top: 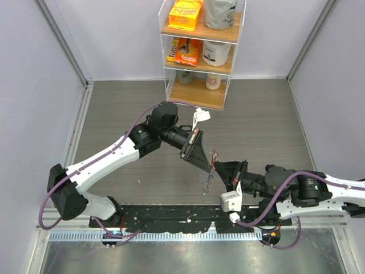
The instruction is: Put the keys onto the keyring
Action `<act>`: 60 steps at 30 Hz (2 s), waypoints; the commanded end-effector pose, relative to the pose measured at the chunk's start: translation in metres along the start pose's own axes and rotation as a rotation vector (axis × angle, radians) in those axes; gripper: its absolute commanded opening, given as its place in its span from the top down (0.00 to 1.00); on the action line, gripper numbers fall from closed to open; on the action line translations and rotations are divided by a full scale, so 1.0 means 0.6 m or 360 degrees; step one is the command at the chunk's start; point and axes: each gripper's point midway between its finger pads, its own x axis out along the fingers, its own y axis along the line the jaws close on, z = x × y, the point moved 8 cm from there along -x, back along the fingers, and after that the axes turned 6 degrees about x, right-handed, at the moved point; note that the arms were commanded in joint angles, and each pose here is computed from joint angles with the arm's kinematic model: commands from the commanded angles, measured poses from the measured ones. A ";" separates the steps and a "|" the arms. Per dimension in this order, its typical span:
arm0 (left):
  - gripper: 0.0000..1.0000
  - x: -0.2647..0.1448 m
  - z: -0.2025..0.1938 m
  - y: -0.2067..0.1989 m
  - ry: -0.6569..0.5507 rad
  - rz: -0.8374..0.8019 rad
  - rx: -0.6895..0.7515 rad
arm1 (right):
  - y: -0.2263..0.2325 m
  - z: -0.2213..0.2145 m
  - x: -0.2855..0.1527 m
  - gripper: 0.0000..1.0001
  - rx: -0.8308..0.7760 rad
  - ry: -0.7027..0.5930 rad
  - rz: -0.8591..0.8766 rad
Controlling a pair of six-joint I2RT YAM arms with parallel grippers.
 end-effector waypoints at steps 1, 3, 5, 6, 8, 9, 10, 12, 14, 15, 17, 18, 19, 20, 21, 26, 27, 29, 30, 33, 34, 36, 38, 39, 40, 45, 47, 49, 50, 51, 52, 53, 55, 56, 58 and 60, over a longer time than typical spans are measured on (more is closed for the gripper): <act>1.00 -0.007 0.020 -0.012 -0.0060 0.0016 0.0039 | -0.015 0.016 -0.006 0.95 -0.0021 -0.0069 -0.0070; 1.00 -0.008 0.018 -0.013 -0.0055 0.0020 0.0030 | -0.014 0.016 -0.005 0.95 -0.0024 -0.0058 -0.0067; 1.00 -0.009 0.018 -0.012 -0.0050 0.0035 0.0016 | -0.015 0.018 -0.005 0.95 -0.0029 -0.0054 -0.0071; 1.00 -0.009 0.017 -0.012 -0.0047 0.0048 0.0006 | -0.014 0.018 -0.005 0.94 -0.0033 -0.0052 -0.0068; 1.00 -0.011 0.015 -0.013 -0.0037 0.0079 -0.0007 | -0.015 0.020 -0.005 0.94 -0.0035 -0.0044 -0.0075; 1.00 -0.012 0.015 -0.014 -0.0032 0.0092 -0.0005 | -0.013 0.019 -0.003 0.95 -0.0036 -0.0025 -0.0072; 1.00 -0.013 0.015 -0.019 -0.0029 0.0091 0.0003 | -0.013 0.019 -0.002 0.95 -0.0037 -0.0016 -0.0073; 1.00 -0.015 0.017 -0.024 -0.0036 0.0092 0.0012 | -0.011 0.019 0.002 0.94 -0.0046 0.0005 -0.0064; 1.00 -0.016 0.019 -0.030 -0.0040 0.0092 0.0016 | -0.011 0.021 0.002 0.95 -0.0041 0.0003 -0.0063; 1.00 -0.017 0.019 -0.033 -0.0041 0.0088 0.0023 | -0.012 0.021 0.002 0.95 -0.0036 0.0004 -0.0070; 1.00 -0.018 0.019 -0.035 -0.0048 0.0094 0.0027 | -0.012 0.020 0.001 0.95 -0.0033 0.0012 -0.0075; 1.00 -0.018 0.018 -0.035 -0.0044 0.0095 0.0023 | -0.012 0.020 0.001 0.95 -0.0033 0.0011 -0.0072; 1.00 -0.018 0.016 -0.034 -0.0044 0.0101 0.0017 | -0.013 0.021 0.000 0.95 -0.0024 0.0006 -0.0080; 1.00 -0.017 0.014 -0.031 -0.0040 0.0102 0.0008 | -0.014 0.022 -0.001 0.95 -0.0020 -0.0002 -0.0083; 1.00 -0.017 0.013 -0.029 -0.0040 0.0105 0.0004 | -0.015 0.023 -0.002 0.94 -0.0013 -0.0005 -0.0087; 1.00 -0.018 0.007 -0.026 -0.0036 0.0105 0.0004 | -0.022 0.027 -0.009 0.95 0.0018 -0.0051 -0.0131; 1.00 -0.018 0.006 -0.027 -0.0034 0.0097 0.0008 | -0.024 0.027 -0.011 0.94 0.0033 -0.0059 -0.0149; 1.00 -0.018 0.007 -0.028 -0.0040 0.0076 0.0031 | -0.028 0.028 -0.015 0.95 0.0060 -0.0094 -0.0181; 1.00 -0.018 0.007 -0.029 -0.0046 0.0062 0.0035 | -0.031 0.030 -0.017 0.94 0.0078 -0.0114 -0.0208; 1.00 -0.017 0.005 -0.034 -0.0046 -0.0021 0.0075 | -0.035 0.030 -0.020 0.95 0.0111 -0.0139 -0.0262; 1.00 -0.017 0.005 -0.035 -0.0050 -0.0041 0.0089 | -0.035 0.031 -0.020 0.94 0.0131 -0.0160 -0.0277; 1.00 -0.017 0.005 -0.039 -0.0052 -0.0081 0.0129 | -0.038 0.035 -0.023 0.95 0.0174 -0.0222 -0.0310; 1.00 -0.018 0.005 -0.042 -0.0056 -0.0117 0.0165 | -0.042 0.040 -0.025 0.95 0.0218 -0.0282 -0.0337; 0.99 -0.018 0.004 -0.041 -0.0050 -0.0129 0.0162 | -0.043 0.043 -0.027 0.94 0.0252 -0.0322 -0.0339; 0.98 -0.017 0.006 -0.043 -0.0062 -0.0156 0.0203 | -0.045 0.045 -0.030 0.95 0.0271 -0.0340 -0.0343; 0.94 -0.019 0.015 -0.060 -0.0082 -0.0264 0.0323 | -0.054 0.060 -0.039 0.95 0.0437 -0.0462 -0.0319; 0.91 -0.019 0.018 -0.066 -0.0082 -0.0301 0.0365 | -0.056 0.067 -0.040 0.95 0.0517 -0.0508 -0.0307; 0.90 -0.020 0.023 -0.074 -0.0075 -0.0339 0.0416 | -0.060 0.076 -0.045 0.94 0.0590 -0.0593 -0.0301; 0.89 -0.020 0.023 -0.076 -0.0061 -0.0361 0.0440 | -0.061 0.079 -0.046 0.94 0.0608 -0.0623 -0.0303; 0.89 -0.020 0.024 -0.077 -0.0053 -0.0375 0.0450 | -0.063 0.084 -0.049 0.94 0.0656 -0.0673 -0.0306; 0.89 -0.020 0.025 -0.079 -0.0044 -0.0393 0.0469 | -0.066 0.088 -0.051 0.95 0.0674 -0.0699 -0.0307; 0.89 -0.020 0.025 -0.078 -0.0035 -0.0408 0.0474 | -0.070 0.092 -0.053 0.95 0.0707 -0.0732 -0.0315; 0.89 -0.021 0.022 -0.080 -0.0024 -0.0442 0.0509 | -0.076 0.097 -0.055 0.95 0.0746 -0.0765 -0.0329; 0.89 -0.022 0.020 -0.084 -0.0021 -0.0465 0.0543 | -0.078 0.099 -0.054 0.95 0.0760 -0.0773 -0.0336; 0.88 -0.023 0.014 -0.088 -0.0006 -0.0499 0.0574 | -0.084 0.107 -0.049 0.95 0.0807 -0.0809 -0.0376; 0.86 -0.025 0.005 -0.096 0.0022 -0.0534 0.0628 | -0.089 0.115 -0.043 0.94 0.0839 -0.0842 -0.0406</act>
